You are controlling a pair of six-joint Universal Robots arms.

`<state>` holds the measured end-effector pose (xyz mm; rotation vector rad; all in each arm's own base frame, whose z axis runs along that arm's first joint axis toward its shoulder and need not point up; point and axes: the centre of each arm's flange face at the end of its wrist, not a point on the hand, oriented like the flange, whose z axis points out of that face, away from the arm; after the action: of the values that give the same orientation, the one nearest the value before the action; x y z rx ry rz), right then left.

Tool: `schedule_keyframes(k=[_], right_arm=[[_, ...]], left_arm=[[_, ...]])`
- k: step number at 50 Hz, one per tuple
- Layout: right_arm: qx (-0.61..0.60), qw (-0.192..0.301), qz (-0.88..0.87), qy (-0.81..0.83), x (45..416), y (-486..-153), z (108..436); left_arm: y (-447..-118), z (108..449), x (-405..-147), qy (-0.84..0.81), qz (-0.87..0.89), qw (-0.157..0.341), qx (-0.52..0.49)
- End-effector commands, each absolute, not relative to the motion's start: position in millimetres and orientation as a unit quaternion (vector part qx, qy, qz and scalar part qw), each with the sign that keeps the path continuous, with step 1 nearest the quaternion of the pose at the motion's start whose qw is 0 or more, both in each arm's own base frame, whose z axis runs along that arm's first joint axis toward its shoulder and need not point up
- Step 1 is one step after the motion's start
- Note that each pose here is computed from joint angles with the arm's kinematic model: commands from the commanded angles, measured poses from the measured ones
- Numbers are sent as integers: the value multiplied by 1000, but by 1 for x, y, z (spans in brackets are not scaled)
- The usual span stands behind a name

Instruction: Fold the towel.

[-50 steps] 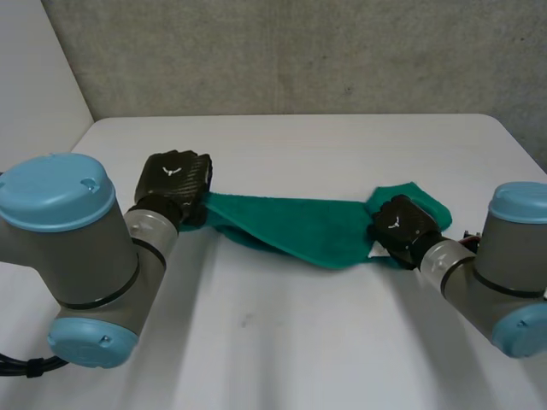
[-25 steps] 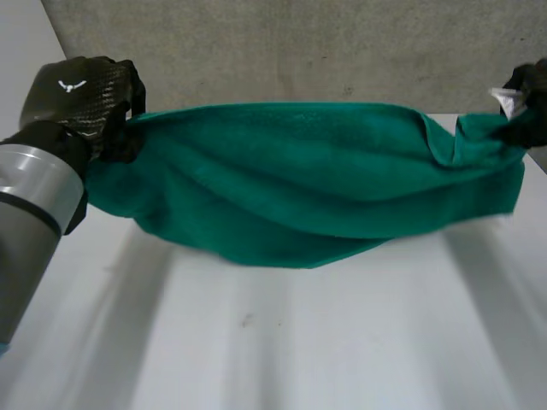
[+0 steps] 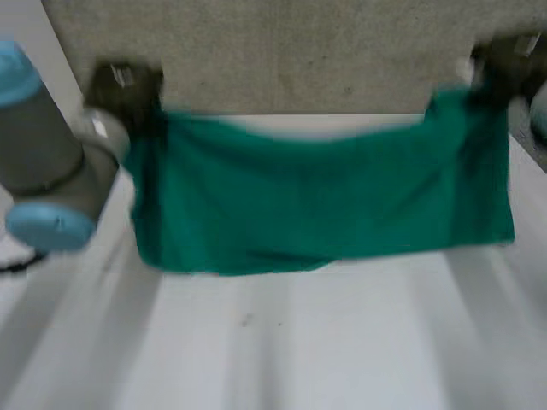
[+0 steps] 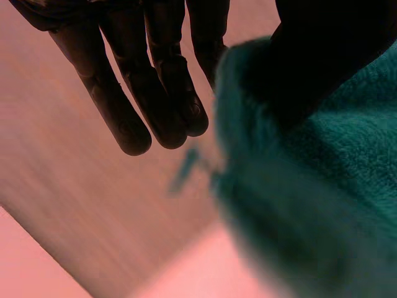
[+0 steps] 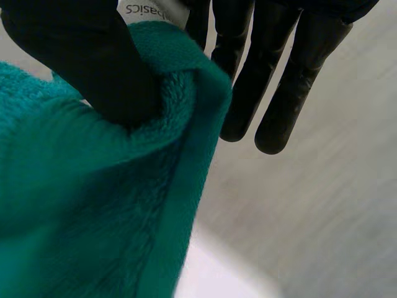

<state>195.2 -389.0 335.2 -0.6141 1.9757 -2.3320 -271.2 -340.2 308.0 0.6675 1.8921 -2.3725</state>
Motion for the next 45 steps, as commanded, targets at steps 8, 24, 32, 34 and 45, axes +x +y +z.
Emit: schedule_keyframes(k=[8,24,32,34,45], right_arm=[[-146,100,-828,532,189,-361,390],[-250,94,-632,727,183,-372,198],[-288,71,-593,749,180,-355,169],[-295,74,-589,749,181,-350,167],[-360,19,-582,729,180,-311,174]], left_arm=[[-327,361,-255,506,-851,30,138],[-288,178,-247,692,-681,21,238],[-279,169,-245,703,-668,20,245],[-277,171,-244,703,-668,21,244],[-264,184,-247,692,-678,13,247]])
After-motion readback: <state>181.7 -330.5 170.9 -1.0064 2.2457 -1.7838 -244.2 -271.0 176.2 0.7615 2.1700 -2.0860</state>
